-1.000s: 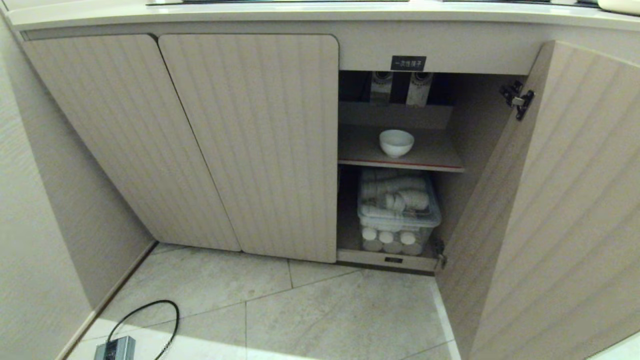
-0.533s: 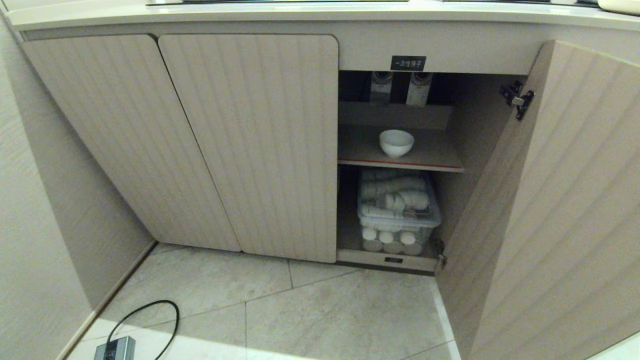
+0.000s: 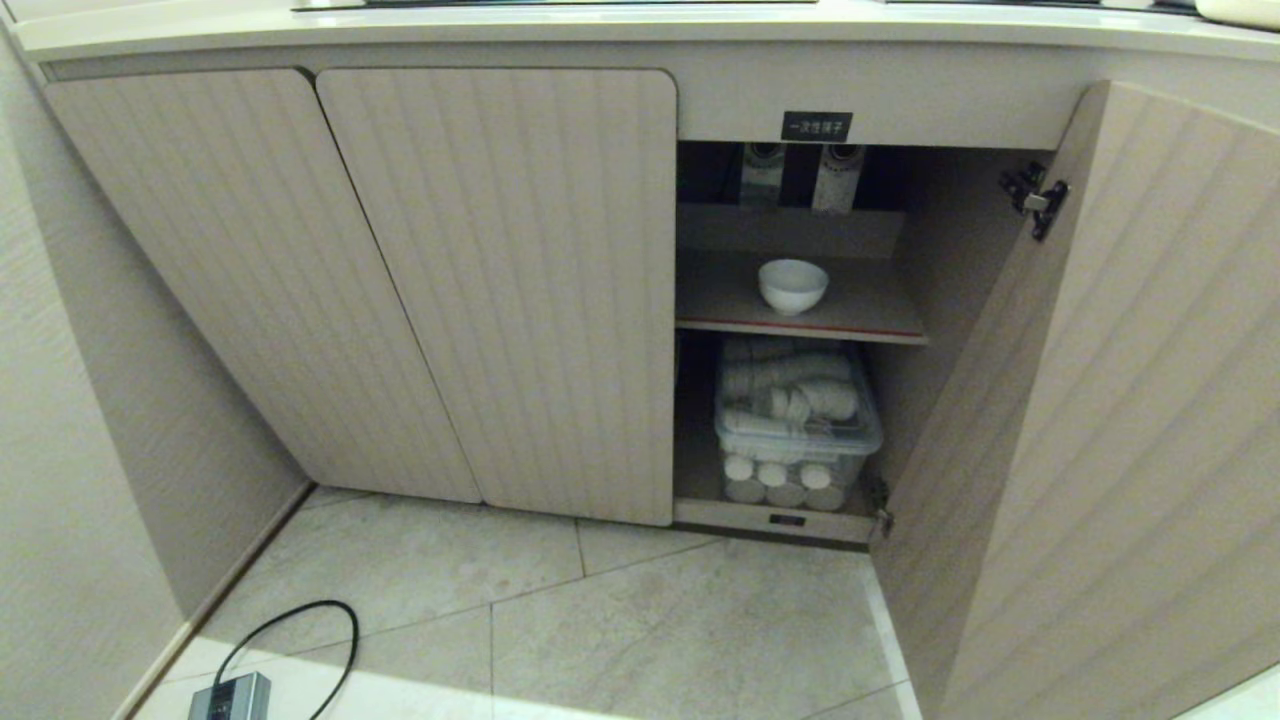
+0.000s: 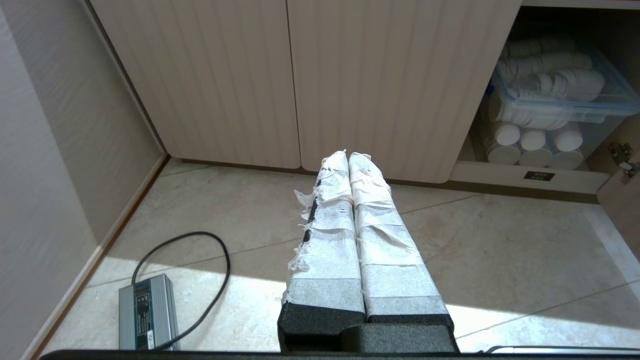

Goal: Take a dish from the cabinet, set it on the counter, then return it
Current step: Close the cabinet door

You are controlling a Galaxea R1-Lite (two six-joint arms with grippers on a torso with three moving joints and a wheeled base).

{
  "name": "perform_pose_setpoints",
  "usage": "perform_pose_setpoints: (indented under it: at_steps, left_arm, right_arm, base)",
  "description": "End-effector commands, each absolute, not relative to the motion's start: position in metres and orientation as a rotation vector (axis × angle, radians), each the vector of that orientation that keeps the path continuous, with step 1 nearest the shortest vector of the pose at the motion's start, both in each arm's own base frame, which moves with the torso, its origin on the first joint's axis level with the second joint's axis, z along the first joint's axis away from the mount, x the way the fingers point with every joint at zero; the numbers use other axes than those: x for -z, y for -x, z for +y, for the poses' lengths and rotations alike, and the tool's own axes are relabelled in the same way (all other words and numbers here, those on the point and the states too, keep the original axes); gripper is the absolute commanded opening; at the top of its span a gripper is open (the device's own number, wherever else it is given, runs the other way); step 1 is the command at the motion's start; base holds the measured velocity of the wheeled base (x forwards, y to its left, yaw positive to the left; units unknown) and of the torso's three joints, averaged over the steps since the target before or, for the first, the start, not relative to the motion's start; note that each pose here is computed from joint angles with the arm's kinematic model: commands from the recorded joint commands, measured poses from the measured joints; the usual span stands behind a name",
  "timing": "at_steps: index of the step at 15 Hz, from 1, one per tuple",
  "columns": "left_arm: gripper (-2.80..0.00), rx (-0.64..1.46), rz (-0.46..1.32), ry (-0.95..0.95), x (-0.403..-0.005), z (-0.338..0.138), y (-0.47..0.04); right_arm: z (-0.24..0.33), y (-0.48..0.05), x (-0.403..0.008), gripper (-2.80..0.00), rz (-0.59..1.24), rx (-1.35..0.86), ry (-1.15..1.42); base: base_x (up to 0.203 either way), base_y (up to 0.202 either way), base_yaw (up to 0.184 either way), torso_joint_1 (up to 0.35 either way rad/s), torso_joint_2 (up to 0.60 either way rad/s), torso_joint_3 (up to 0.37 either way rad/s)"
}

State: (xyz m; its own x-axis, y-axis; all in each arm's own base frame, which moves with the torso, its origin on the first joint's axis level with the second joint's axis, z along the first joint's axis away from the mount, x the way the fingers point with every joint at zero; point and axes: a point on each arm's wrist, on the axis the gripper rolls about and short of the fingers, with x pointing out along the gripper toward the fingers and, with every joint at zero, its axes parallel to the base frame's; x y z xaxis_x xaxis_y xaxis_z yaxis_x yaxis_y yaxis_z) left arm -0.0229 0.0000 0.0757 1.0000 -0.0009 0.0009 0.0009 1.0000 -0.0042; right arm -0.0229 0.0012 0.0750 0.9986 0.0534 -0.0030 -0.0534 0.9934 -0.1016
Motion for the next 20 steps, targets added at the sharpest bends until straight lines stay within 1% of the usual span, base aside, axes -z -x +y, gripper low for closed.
perform_pose_setpoints:
  at_steps: [1, 7, 9, 13, 15, 18, 20]
  left_arm:
    - [-2.80, 0.000, -0.002, 0.005, -0.076, 0.000, 0.023]
    - [-2.80, 0.000, -0.001, 0.005, -0.076, 0.000, 0.023]
    - [-2.80, 0.000, 0.000, 0.005, -0.075, 0.000, 0.023]
    - [-2.80, 0.000, 0.000, 0.005, -0.075, 0.000, 0.023]
    - [-2.80, 0.000, -0.001, 0.005, -0.076, 0.000, 0.023]
    - [-2.80, 0.000, -0.002, 0.005, -0.076, 0.000, 0.023]
    - [-2.80, 0.001, 0.000, 0.005, -0.075, 0.000, 0.023]
  right_arm:
    - [0.001, 0.023, -0.075, -2.80, 0.002, -0.054, 0.103]
    - [0.001, 0.023, -0.075, -2.80, 0.004, -0.034, 0.060]
    - [0.000, 0.023, -0.076, -2.80, 0.001, 0.005, 0.053]
    - [0.000, 0.023, -0.084, -2.80, -0.079, 0.024, 0.061]
    - [-0.002, 0.025, -0.094, -2.80, -0.159, 0.089, 0.092]
    - [-0.005, 0.023, -0.096, -2.80, -0.132, 0.246, 0.099]
    - [-0.006, 0.022, -0.097, -2.80, -0.105, 0.292, 0.100]
  base:
    - [0.000, 0.000, 0.000, 0.000, 0.00, 0.000]
    - [0.000, 0.000, 0.000, 0.000, 0.00, 0.000]
    - [0.000, 0.000, 0.000, 0.000, 0.00, 0.000]
    - [0.000, 0.000, 0.000, 0.000, 0.00, 0.000]
    - [0.000, 0.000, 0.000, 0.000, 0.00, 0.000]
    - [0.000, 0.000, 0.000, 0.000, 0.00, 0.000]
    - [0.000, 0.000, 0.000, 0.000, 0.00, 0.000]
